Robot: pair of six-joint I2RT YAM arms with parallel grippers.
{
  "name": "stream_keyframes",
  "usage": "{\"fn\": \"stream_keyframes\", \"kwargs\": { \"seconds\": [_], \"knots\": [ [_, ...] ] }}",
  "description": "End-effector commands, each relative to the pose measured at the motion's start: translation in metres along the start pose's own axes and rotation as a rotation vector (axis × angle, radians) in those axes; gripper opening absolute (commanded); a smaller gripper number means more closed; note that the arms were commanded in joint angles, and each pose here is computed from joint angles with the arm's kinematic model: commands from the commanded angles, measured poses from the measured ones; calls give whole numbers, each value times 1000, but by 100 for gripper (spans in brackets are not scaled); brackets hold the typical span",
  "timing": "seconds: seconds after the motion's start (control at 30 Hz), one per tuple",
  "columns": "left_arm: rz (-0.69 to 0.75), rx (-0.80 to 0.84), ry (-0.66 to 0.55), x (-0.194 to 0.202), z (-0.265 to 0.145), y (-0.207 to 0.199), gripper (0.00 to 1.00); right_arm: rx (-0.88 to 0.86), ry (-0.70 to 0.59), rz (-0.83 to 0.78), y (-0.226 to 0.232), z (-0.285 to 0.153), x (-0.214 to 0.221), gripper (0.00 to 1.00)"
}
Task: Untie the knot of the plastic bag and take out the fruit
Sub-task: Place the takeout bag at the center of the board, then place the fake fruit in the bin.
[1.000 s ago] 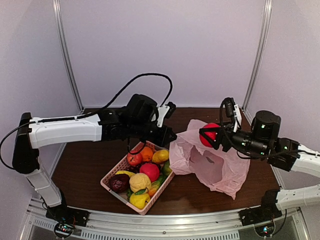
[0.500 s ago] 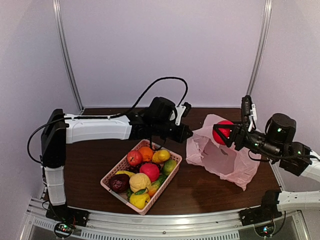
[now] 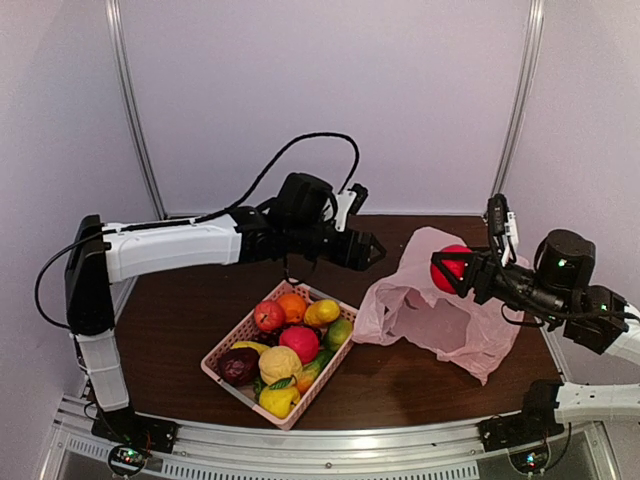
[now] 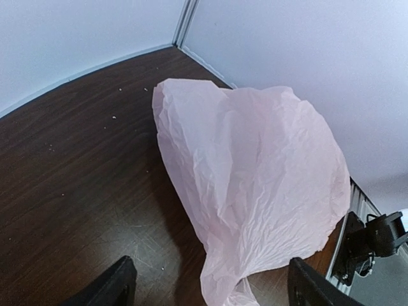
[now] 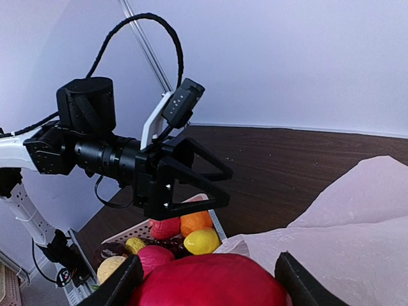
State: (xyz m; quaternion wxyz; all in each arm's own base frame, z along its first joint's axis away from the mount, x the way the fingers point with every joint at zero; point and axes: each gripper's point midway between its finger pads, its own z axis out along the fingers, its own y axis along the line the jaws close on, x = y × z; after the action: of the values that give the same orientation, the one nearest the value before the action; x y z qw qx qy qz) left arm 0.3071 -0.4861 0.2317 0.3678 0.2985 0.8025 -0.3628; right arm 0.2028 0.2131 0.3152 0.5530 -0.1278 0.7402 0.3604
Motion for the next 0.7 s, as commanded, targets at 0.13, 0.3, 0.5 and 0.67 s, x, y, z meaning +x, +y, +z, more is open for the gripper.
{"fn": "stream_keyframes", "kwargs": {
  "seconds": [0.13,0.3,0.5,0.67],
  "knots": [
    [18,-120,-136,-42,-109,24,93,16,71,-41,-1,9,10,52],
    [-11,-259,-124,-26,-181,71,97,-49,105,-59,17,21,12,52],
    [-107,-383,-115,10,-261,138,97,-99,181,-96,38,48,26,52],
    [-203,-460,-158,36,-320,191,97,-118,243,-132,61,72,38,52]
  ]
}}
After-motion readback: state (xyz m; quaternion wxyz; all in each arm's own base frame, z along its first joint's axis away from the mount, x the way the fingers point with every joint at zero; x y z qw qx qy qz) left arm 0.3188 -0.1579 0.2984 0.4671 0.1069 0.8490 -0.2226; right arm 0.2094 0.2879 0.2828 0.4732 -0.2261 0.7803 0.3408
